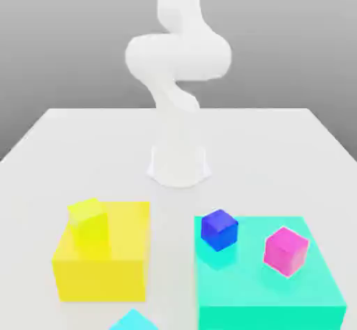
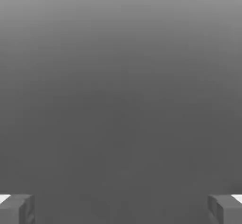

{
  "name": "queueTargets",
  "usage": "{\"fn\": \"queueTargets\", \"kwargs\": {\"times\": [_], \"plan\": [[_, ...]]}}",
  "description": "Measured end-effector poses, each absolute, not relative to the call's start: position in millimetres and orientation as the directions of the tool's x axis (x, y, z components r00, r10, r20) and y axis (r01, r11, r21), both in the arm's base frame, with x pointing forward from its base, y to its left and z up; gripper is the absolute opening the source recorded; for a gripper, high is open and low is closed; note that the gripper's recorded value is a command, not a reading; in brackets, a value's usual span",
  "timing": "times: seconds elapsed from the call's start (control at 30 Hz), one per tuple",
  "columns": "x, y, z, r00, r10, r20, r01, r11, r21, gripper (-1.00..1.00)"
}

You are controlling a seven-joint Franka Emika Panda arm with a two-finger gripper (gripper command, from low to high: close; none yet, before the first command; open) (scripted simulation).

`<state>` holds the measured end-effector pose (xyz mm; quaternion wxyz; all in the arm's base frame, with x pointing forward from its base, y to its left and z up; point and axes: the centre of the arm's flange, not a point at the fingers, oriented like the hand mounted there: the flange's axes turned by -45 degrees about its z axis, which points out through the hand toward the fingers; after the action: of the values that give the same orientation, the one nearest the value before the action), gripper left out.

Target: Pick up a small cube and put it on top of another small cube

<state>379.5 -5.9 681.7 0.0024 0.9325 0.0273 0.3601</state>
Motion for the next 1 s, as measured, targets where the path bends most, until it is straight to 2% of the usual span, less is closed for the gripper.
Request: {"fn": "queueTargets", "kwargs": {"times": [0.23, 0.5, 0.7, 0.93, 1.0], "plan": [[460, -20, 584, 0.818, 0.245, 0.521, 0.232, -0.968, 0.092, 0.00], [520, -35, 454, 0.829, 0.450, 0.334, 0.439, -0.892, 0.112, 0.00], [539, -48, 349, 0.785, 0.590, 0.190, 0.585, -0.807, 0.088, 0.00], [534, -65, 224, 0.678, 0.734, 0.030, 0.734, -0.679, 0.020, 0.00], [532, -68, 192, 0.656, 0.754, 0.007, 0.754, -0.656, 0.006, 0.00]]}}
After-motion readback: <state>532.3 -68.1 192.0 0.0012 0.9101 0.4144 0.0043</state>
